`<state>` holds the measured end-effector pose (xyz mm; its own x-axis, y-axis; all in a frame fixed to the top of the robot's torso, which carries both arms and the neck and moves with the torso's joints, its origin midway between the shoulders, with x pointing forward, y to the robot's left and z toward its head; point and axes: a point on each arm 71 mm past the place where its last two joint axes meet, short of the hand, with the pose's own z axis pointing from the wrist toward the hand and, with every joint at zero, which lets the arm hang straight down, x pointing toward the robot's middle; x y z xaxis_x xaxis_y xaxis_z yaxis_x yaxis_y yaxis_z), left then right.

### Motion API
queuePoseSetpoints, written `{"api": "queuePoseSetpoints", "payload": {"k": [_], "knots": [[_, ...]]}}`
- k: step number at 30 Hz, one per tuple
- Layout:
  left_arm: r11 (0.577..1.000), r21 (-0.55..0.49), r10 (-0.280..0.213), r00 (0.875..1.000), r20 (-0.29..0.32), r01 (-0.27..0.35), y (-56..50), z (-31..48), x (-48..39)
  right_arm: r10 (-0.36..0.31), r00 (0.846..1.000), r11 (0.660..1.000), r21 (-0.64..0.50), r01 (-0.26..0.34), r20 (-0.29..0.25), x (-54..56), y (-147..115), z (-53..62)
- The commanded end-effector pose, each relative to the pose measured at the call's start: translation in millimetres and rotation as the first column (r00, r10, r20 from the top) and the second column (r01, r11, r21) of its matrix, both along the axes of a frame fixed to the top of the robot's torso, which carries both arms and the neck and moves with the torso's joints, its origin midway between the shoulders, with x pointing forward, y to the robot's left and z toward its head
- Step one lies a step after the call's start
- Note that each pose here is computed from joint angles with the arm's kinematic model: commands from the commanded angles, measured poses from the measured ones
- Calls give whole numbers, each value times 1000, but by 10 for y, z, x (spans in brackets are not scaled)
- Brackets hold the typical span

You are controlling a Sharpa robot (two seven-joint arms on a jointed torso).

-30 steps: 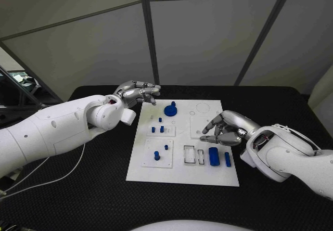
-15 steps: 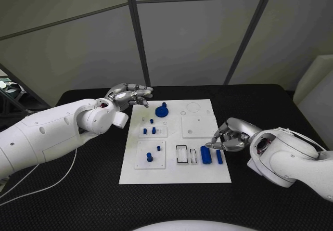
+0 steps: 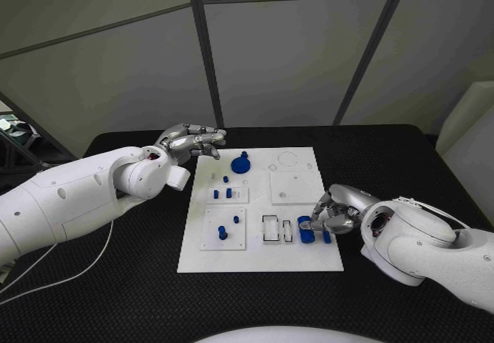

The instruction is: Assemble the parts on the task board

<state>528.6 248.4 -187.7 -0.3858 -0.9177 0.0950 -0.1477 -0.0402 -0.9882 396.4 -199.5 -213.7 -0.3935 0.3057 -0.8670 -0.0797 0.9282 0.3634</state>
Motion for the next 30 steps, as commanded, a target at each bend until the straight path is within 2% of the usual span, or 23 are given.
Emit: {"api": "queuePoseSetpoints", "payload": {"k": [1, 13, 18, 23, 30], "knots": [[1000, -3, -4, 1000, 7, 4, -2, 13, -2, 6, 1000, 999, -44, -5, 4, 9, 3, -22], [1000, -2, -3, 1000, 7, 3, 10, 14, -6, 10, 997, 986, -167, -22, -74, -15, 65, -204], [1000, -2, -2, 1000, 7, 2, 18, 14, -6, 17, 996, 983, -183, -33, -87, -34, 109, -259], [1000, -2, -2, 1000, 7, 2, 21, 14, -7, 8, 998, 986, -165, -18, -60, -46, 122, -259], [1000, -2, -1, 1000, 6, 1, 27, 11, -9, -3, 1000, 997, -72, 5, 26, -79, 149, -167]]}}
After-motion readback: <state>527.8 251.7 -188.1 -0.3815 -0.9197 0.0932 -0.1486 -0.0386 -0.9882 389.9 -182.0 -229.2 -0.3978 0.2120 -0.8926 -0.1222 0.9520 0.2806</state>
